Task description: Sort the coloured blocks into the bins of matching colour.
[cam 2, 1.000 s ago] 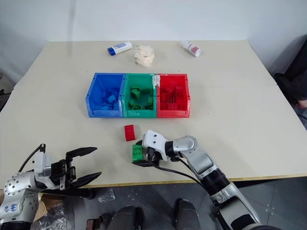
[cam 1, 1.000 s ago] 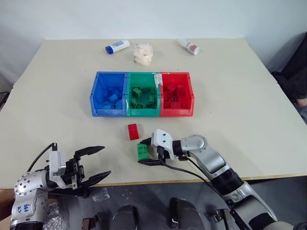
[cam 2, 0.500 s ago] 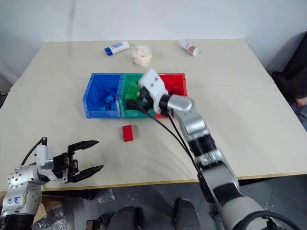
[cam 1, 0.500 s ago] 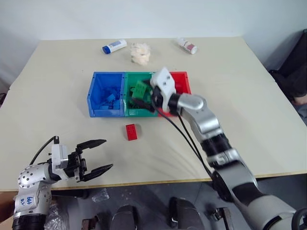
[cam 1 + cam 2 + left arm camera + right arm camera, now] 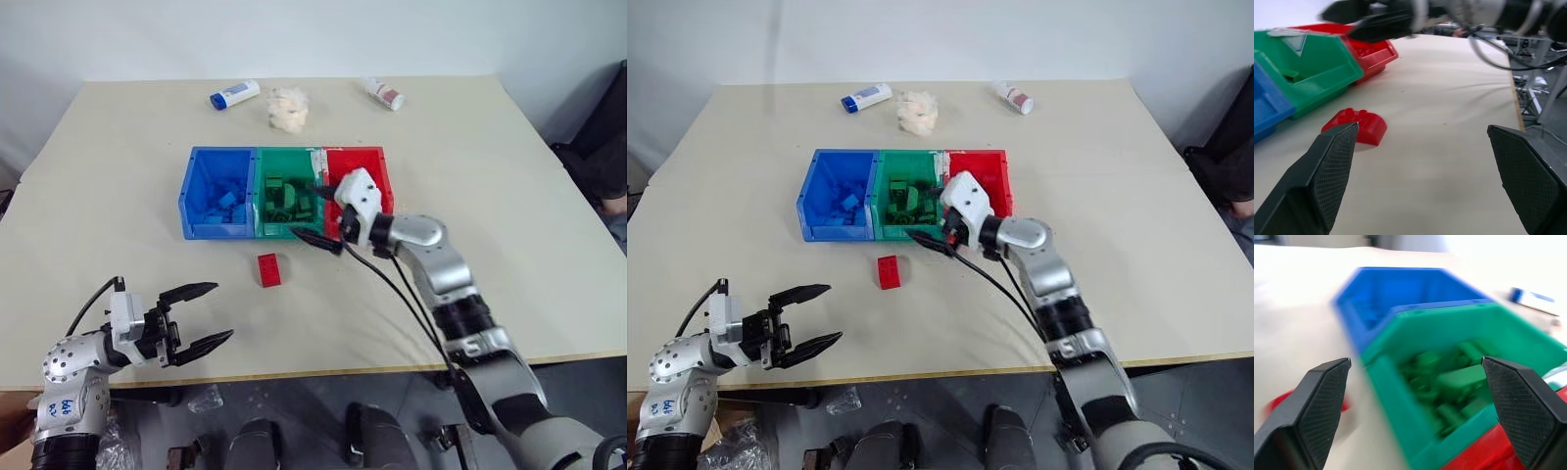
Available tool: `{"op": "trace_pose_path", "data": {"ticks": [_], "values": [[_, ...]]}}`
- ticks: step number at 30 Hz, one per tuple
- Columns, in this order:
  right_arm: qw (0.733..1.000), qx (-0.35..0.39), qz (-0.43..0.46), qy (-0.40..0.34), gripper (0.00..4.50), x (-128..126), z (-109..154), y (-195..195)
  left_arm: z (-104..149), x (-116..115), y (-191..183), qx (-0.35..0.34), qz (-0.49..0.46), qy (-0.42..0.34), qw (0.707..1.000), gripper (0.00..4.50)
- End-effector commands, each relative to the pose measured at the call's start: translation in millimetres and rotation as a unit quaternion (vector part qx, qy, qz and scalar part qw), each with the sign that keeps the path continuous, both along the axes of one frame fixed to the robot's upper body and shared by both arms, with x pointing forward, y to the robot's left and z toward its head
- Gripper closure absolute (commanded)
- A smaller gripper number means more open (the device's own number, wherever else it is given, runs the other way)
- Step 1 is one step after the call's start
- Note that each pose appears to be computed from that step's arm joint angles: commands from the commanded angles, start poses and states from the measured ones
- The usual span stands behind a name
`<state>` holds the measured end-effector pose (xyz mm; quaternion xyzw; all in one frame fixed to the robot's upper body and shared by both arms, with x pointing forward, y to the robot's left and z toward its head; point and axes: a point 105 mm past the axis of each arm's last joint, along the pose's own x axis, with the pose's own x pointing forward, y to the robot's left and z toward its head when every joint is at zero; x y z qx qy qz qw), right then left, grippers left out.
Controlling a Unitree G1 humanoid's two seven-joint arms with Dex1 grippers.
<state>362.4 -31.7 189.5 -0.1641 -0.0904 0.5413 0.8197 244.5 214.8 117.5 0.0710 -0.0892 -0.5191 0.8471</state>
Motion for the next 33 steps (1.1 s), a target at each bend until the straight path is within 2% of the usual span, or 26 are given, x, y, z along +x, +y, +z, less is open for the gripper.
{"op": "trace_pose_path", "data": {"ticks": [1,8,11,17,20,24,33], "values": [[0.998,-0.033,0.057,0.008,0.03,-31.3,-8.6,-28.8,-0.1,1.6,4.2,0.003,0.042,0.000,0.999,0.00],[0.995,-0.054,0.058,0.062,0.03,-55.8,-27.6,-90.2,-6.1,-1.2,24.3,0.022,0.141,0.007,0.990,0.00],[0.993,-0.065,0.048,0.090,0.03,-63.4,-38.6,-116.4,-10.6,-11.7,43.2,0.041,0.198,0.018,0.979,0.00],[0.992,-0.068,0.032,0.098,0.03,-63.2,-39.2,-130.2,-7.9,-38.9,65.6,0.059,0.237,0.023,0.969,0.00],[0.994,-0.060,0.030,0.092,0.03,-58.6,-36.1,-128.6,-5.0,-44.0,64.3,0.060,0.233,0.024,0.970,0.00],[0.994,-0.056,0.035,0.086,0.03,-56.0,-35.8,-124.1,-2.9,-34.3,49.5,0.055,0.218,0.018,0.974,0.00],[0.997,-0.043,0.030,0.064,0.03,-56.5,-32.0,-115.9,-0.4,24.6,-27.3,0.025,0.196,0.022,0.980,0.00]]}}
